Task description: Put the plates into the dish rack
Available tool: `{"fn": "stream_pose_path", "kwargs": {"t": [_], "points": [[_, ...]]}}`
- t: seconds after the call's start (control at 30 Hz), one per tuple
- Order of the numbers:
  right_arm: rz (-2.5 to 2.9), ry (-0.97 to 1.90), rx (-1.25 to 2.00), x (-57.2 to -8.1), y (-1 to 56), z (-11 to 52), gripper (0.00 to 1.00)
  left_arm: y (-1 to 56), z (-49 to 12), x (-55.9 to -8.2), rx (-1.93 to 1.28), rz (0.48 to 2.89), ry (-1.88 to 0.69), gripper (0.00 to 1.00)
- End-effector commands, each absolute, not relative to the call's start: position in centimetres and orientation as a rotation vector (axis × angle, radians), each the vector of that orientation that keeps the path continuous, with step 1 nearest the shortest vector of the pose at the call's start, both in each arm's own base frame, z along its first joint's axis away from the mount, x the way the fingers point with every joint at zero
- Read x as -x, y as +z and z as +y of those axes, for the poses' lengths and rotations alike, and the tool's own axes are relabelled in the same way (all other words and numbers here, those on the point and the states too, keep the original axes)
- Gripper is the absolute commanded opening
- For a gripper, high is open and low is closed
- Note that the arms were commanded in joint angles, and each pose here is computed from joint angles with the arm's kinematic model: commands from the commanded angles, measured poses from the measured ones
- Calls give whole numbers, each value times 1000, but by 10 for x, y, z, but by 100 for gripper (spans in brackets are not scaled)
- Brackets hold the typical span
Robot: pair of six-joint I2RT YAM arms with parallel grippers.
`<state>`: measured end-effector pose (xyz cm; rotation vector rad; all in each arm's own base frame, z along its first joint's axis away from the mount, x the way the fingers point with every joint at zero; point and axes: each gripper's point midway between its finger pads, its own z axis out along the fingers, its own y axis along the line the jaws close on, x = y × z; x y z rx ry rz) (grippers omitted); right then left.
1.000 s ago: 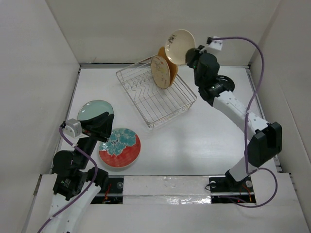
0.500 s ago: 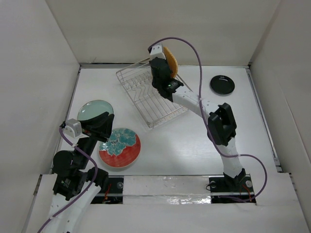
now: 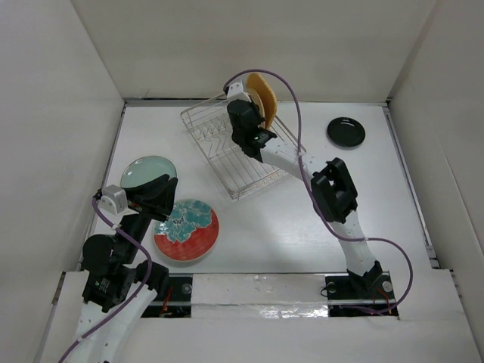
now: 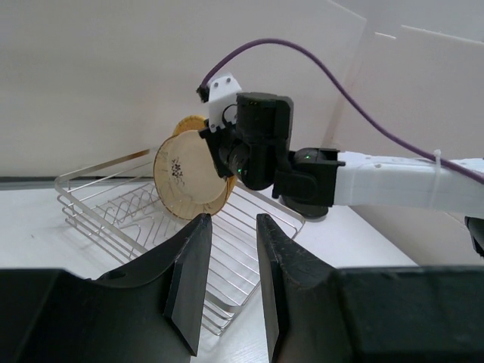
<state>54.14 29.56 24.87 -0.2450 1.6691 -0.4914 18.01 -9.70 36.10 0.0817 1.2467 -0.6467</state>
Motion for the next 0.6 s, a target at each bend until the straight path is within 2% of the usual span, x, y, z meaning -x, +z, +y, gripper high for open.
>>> {"fn": "stream_pose_path", "kwargs": {"t": [0.0,0.43,0.47,0.53,0.57], "points": [[1641,-487,215,-548,251,304,0,372,-98,-176,-94,1200,-656,27],[1680,-473,265,-554,211,329,2,371,-98,-178,-93,1204,-651,27],[1684,-470,266,-553,208,329,12,371,-98,-178,-92,1205,-652,27],[1688,-465,252,-552,208,327,26,370,-98,-178,-94,1208,-653,27],[1680,-451,235,-550,218,326,38,371,-98,-178,-94,1206,-653,27]]}}
